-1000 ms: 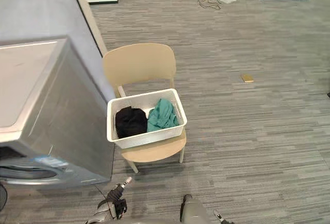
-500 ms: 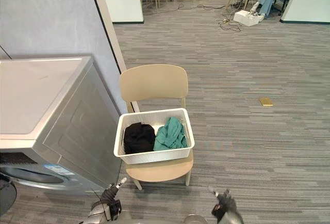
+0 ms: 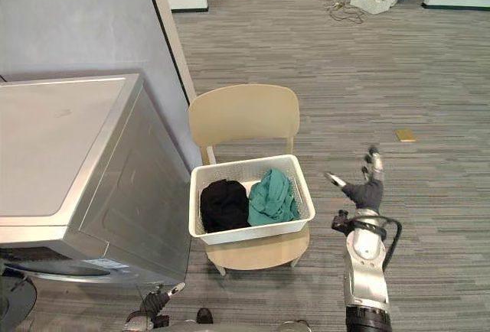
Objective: Pick up the laundry basket with both hands and put the clothes into the washing machine.
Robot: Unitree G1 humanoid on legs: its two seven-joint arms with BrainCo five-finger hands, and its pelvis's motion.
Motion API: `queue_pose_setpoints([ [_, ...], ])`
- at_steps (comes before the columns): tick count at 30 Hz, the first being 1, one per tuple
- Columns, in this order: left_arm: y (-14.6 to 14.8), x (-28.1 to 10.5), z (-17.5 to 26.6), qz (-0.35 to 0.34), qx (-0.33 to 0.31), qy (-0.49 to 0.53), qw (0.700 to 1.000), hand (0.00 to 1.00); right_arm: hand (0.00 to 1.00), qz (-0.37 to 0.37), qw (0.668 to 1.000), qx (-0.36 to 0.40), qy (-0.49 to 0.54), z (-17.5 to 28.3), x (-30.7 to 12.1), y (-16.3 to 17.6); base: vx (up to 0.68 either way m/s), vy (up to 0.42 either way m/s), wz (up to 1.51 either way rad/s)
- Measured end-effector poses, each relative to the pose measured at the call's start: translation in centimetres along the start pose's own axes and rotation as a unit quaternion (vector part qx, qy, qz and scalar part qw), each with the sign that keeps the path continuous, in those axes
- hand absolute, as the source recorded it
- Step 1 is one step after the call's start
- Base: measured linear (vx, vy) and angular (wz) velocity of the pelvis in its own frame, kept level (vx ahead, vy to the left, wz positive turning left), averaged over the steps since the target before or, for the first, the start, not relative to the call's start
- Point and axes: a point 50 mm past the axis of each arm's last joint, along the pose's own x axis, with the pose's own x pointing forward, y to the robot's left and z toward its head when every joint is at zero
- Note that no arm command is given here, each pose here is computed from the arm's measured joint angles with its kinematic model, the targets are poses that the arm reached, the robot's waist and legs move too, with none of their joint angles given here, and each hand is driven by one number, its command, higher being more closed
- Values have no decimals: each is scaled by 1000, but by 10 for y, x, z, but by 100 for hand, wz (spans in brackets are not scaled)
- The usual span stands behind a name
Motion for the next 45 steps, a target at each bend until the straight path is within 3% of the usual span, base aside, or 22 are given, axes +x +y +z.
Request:
queue_pose_setpoints([
  [4,-17,4,30,-37,36,-47,998,0,0,142,981,-116,-71,29,49,41,-74,4,16],
  [10,-26,7,85,-47,60,-130,989,0,0,192,954,-210,-97,71,112,82,-134,33,36],
  [18,-10,7,120,-11,29,-185,982,0,0,158,956,-225,-100,133,162,86,-53,28,16],
  [40,-15,3,152,15,22,-232,972,0,0,72,973,-209,-61,132,176,63,11,3,7],
  [45,-14,1,156,19,17,-239,971,0,0,40,972,-165,-165,178,165,64,0,0,0],
])
